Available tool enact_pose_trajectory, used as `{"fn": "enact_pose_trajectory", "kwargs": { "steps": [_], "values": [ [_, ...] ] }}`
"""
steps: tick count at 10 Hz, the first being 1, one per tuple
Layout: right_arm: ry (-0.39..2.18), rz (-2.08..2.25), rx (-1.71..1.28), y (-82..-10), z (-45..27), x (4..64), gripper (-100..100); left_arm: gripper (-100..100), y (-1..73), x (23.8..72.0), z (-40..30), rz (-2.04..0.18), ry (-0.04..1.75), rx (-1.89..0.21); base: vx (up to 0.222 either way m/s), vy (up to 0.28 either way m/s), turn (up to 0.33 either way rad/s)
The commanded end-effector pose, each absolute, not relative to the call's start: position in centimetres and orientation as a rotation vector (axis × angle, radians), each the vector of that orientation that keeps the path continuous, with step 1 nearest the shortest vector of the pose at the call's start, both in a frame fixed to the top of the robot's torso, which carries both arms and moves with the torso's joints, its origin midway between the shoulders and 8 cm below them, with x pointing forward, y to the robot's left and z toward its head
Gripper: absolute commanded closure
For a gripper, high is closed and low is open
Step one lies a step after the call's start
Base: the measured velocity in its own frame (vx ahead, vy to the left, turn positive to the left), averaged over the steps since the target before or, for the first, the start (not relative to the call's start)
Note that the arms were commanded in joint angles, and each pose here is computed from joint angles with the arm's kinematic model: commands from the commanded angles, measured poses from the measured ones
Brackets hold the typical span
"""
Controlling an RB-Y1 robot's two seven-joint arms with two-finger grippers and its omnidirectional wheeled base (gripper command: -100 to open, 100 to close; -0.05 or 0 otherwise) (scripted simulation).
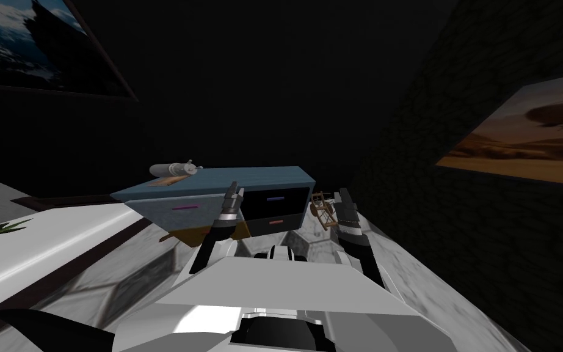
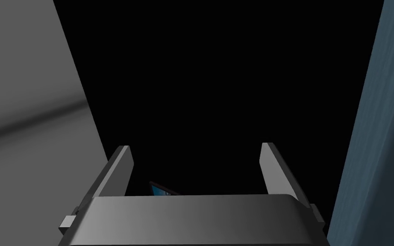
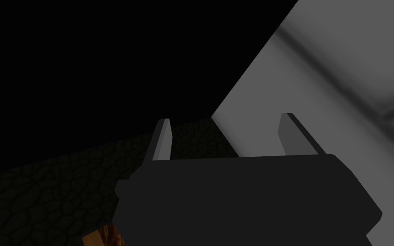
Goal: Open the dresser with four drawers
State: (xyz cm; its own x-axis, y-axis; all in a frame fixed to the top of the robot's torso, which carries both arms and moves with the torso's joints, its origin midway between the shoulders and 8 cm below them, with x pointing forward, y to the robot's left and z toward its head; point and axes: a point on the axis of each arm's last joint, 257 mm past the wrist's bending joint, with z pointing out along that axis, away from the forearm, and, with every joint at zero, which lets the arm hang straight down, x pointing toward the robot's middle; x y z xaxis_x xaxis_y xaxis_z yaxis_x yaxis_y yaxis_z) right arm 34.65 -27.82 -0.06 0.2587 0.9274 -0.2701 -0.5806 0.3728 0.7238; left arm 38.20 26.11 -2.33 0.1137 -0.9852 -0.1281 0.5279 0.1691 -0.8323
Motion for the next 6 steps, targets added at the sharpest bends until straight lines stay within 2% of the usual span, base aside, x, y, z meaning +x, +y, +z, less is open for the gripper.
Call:
{"fn": "enact_pose_trajectory", "kwargs": {
  "steps": [1,6],
  "values": [
    [0.756,1.093,0.547,-27.8,-0.1,34.6,0,-100,26.3,39.1,-4.9,-1.244,0.866,-0.72,0.033,-0.05,0.013],
    [0.756,1.093,0.547,-27.8,-0.1,34.6,0,-100,27.3,40.7,-9.7,-1.209,0.944,-0.762,0.034,-0.053,0.012]
  ]
}}
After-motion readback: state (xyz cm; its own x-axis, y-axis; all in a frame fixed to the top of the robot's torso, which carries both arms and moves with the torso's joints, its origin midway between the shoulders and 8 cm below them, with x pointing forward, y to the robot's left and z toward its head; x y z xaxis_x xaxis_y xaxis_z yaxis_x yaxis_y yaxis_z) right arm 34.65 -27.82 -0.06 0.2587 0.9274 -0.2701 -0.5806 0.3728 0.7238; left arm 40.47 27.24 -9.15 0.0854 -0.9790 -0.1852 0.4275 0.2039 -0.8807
